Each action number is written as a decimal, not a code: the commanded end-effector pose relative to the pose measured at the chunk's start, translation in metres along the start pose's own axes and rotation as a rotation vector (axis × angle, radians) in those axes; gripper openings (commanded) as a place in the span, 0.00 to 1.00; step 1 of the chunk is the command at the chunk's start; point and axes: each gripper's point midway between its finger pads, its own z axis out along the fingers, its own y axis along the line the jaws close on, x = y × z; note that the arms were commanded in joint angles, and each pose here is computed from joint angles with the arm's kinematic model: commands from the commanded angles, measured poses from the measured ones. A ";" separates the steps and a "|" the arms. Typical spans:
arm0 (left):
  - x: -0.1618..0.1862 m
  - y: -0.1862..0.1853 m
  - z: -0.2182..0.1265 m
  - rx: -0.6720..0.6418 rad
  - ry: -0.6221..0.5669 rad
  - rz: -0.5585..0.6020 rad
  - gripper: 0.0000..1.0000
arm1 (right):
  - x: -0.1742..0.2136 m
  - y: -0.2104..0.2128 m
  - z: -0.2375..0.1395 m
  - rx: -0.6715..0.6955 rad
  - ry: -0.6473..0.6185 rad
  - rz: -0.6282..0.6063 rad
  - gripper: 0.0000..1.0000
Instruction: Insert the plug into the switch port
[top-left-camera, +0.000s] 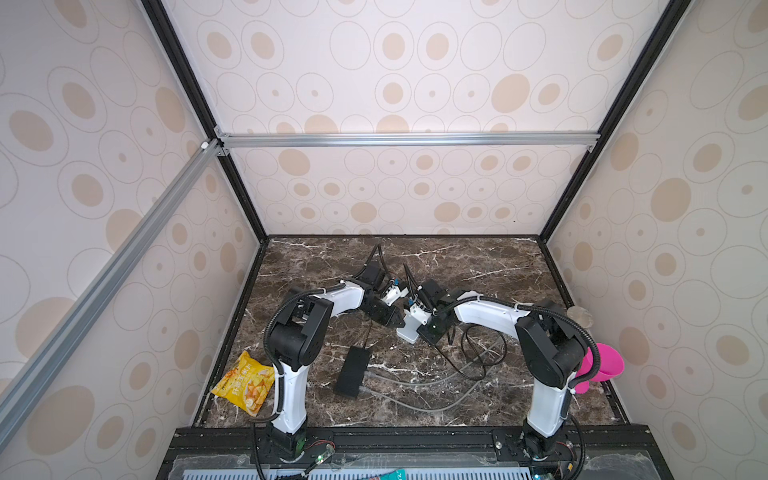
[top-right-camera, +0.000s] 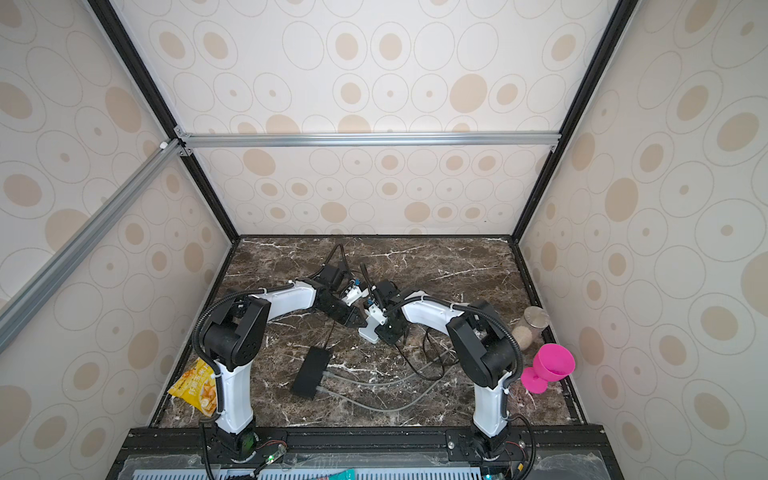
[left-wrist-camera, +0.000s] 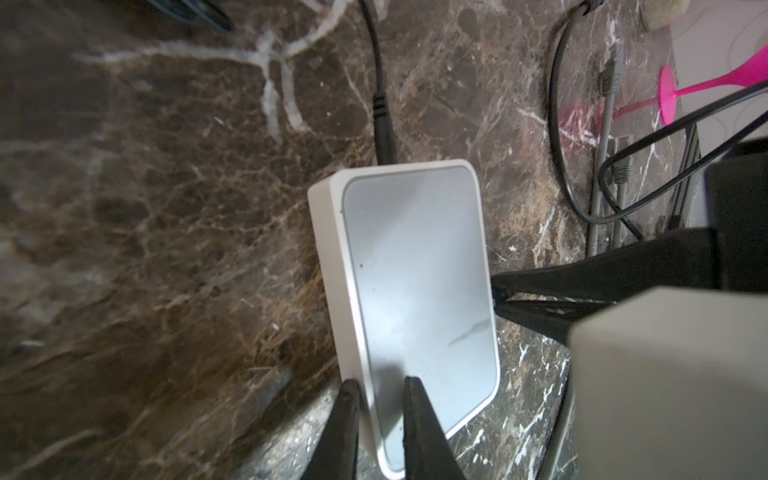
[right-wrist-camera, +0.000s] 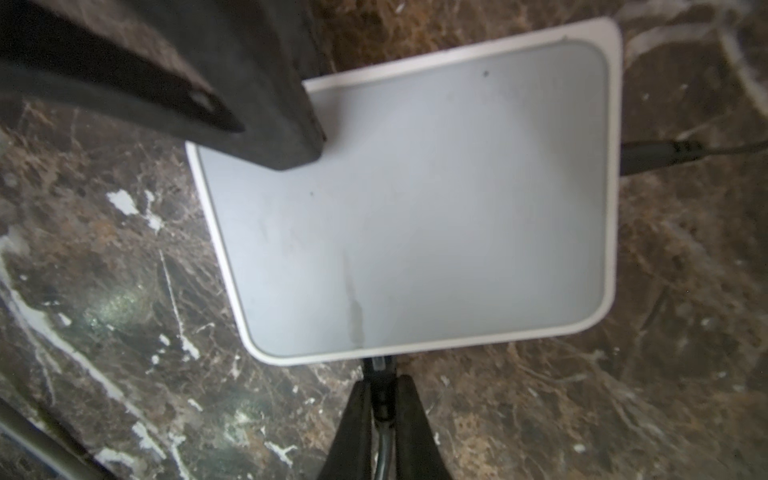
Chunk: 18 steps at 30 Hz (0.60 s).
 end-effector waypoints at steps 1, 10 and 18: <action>0.073 0.019 0.035 -0.085 0.248 -0.059 0.19 | -0.044 0.000 -0.011 0.031 -0.147 -0.030 0.12; 0.073 0.021 0.035 -0.094 0.253 -0.059 0.19 | -0.032 -0.002 -0.033 0.066 -0.169 -0.049 0.33; 0.074 0.023 0.036 -0.104 0.256 -0.062 0.19 | 0.011 0.001 -0.021 0.061 -0.084 -0.025 0.40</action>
